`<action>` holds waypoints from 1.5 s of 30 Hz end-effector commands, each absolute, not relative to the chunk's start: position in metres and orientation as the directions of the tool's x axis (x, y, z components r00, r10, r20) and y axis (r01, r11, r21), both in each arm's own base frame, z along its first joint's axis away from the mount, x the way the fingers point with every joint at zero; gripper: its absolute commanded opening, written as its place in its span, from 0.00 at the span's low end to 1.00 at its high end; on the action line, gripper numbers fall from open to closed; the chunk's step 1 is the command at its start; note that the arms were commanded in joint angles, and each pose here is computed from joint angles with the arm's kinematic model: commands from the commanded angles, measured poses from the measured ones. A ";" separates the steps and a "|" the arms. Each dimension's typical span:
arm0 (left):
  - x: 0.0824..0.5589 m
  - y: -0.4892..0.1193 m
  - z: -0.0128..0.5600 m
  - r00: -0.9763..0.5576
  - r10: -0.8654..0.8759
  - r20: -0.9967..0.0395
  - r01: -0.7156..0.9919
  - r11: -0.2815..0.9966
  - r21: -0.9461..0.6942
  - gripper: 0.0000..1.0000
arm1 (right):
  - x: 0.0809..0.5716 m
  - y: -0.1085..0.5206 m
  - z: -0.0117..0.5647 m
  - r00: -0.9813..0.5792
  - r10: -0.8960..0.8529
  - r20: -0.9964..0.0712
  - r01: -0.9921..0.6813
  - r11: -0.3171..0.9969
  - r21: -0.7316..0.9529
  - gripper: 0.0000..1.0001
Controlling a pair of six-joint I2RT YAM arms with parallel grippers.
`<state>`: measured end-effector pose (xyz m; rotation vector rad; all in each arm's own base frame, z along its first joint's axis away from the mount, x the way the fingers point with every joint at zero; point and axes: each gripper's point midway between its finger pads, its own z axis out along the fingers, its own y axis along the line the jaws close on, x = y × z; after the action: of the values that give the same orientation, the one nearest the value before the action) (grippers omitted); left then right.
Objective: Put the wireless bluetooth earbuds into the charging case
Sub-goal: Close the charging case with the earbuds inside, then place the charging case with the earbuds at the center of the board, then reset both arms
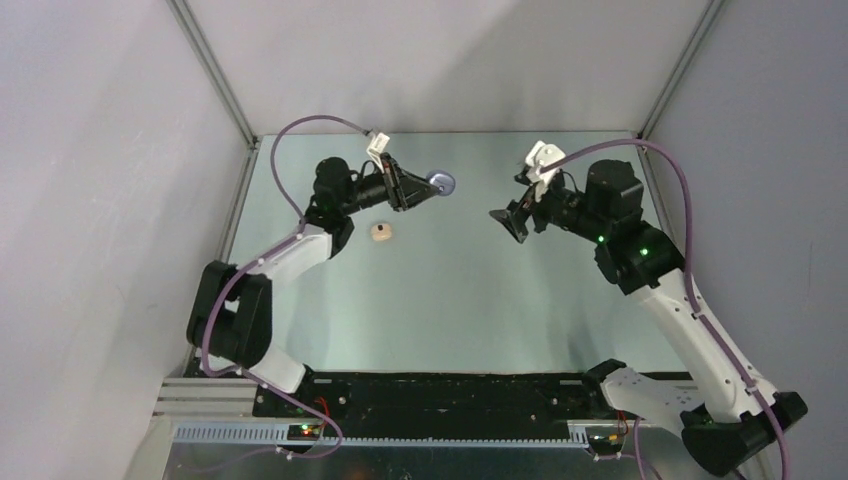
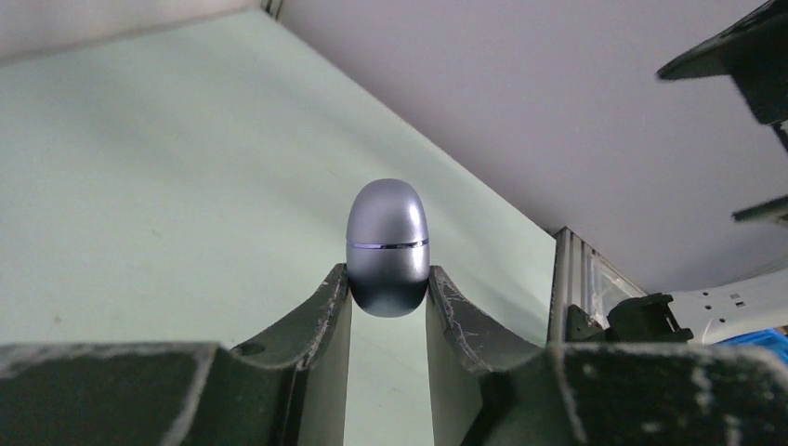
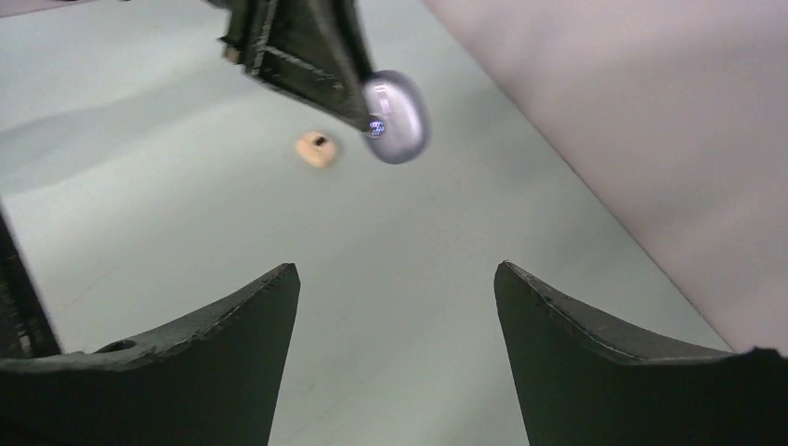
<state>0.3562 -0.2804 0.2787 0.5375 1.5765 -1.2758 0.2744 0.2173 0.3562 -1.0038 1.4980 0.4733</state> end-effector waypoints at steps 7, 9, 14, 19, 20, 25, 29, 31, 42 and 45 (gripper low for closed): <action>0.377 -0.300 0.178 -0.671 -0.172 -0.722 0.627 0.389 -0.675 0.00 | 0.273 0.179 0.279 -0.274 -0.291 -0.917 -0.782 0.622 0.037 0.84; 0.388 -0.298 0.153 -0.727 -0.177 -0.664 0.542 0.445 -0.713 0.00 | 0.267 0.173 0.272 -0.307 -0.290 -0.906 -0.772 0.633 0.059 0.85; 0.397 -0.294 0.099 -0.821 -0.203 -0.534 0.348 0.562 -0.750 0.00 | 0.256 0.148 0.271 -0.330 -0.318 -0.889 -0.722 0.691 0.021 0.88; 0.405 -0.269 0.065 -0.843 -0.253 -0.475 0.155 0.730 -0.665 0.19 | 0.259 0.130 0.274 -0.365 -0.299 -0.882 -0.647 0.763 0.009 0.99; 0.404 -0.264 0.061 -0.844 -0.248 -0.475 0.142 0.752 -0.644 0.23 | 0.261 0.129 0.273 -0.374 -0.297 -0.879 -0.642 0.767 0.013 0.99; 0.402 -0.244 0.090 -0.810 -0.193 -0.554 0.178 0.818 -0.547 0.86 | 0.269 0.130 0.276 -0.394 -0.298 -0.870 -0.637 0.770 0.025 0.99; 0.396 -0.211 0.164 -0.710 -0.077 -0.700 0.294 0.871 -0.394 0.99 | 0.287 0.112 0.283 -0.490 -0.277 -0.827 -0.534 0.845 0.033 0.99; 0.394 -0.191 0.213 -0.591 -0.042 -0.805 0.348 0.887 -0.302 1.00 | 0.302 0.096 0.290 -0.537 -0.240 -0.809 -0.427 0.904 0.015 0.99; 0.387 -0.088 0.371 -0.104 -0.004 -0.995 0.134 0.991 -0.018 1.00 | 0.382 0.085 0.370 -0.300 0.030 -0.954 -0.182 0.979 0.088 0.99; 0.376 -0.074 0.358 -0.146 0.010 -0.989 0.130 0.991 -0.010 1.00 | 0.406 0.089 0.374 -0.281 0.089 -0.956 -0.147 0.980 0.135 0.99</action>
<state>0.3772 -0.1067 0.4061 0.1097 1.5538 -0.2581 0.3662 0.0871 0.3278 -0.1884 2.0109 0.2004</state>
